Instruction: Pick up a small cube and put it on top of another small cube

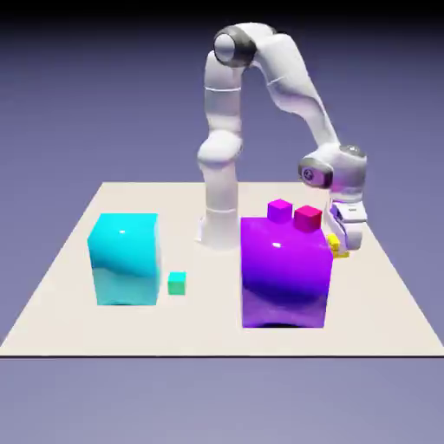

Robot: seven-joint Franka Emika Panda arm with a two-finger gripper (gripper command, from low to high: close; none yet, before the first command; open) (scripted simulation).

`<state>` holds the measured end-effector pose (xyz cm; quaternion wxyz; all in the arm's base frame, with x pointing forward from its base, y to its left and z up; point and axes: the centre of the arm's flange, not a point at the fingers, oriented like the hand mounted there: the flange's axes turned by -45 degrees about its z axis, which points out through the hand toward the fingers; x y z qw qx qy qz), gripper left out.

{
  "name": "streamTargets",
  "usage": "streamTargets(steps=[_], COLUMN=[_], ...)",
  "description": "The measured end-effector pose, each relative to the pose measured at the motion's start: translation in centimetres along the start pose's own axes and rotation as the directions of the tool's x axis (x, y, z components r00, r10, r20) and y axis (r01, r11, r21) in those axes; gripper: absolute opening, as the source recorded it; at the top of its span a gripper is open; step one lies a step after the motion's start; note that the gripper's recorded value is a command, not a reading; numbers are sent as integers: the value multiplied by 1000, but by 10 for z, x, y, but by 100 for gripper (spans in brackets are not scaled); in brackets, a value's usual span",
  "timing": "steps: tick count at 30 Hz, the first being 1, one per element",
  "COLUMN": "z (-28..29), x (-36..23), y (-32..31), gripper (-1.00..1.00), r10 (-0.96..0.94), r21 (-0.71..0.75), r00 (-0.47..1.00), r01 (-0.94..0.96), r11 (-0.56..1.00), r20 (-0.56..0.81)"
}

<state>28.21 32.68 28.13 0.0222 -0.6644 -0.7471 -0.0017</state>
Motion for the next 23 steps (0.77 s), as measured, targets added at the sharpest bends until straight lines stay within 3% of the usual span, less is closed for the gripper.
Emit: streamTargets(steps=[8, 14, 15, 20, 21, 23], z=[-132, -205, -194, -133, -125, -125], x=[-53, -94, -88, -92, -93, -93], y=[32, 17, 12, 15, 14, 14], gripper=[-100, -100, -100, -100, 100, 100], r10=[-17, -123, -180, -180, -180, -180], r21=[-20, -40, -19, -19, -19, -20], r00=[998, 991, 978, 978, 978, 978], r01=[16, 125, 183, 183, 183, 183], r11=[1000, 991, 983, 983, 983, 983], r20=[-59, 50, 105, 105, 105, 105])
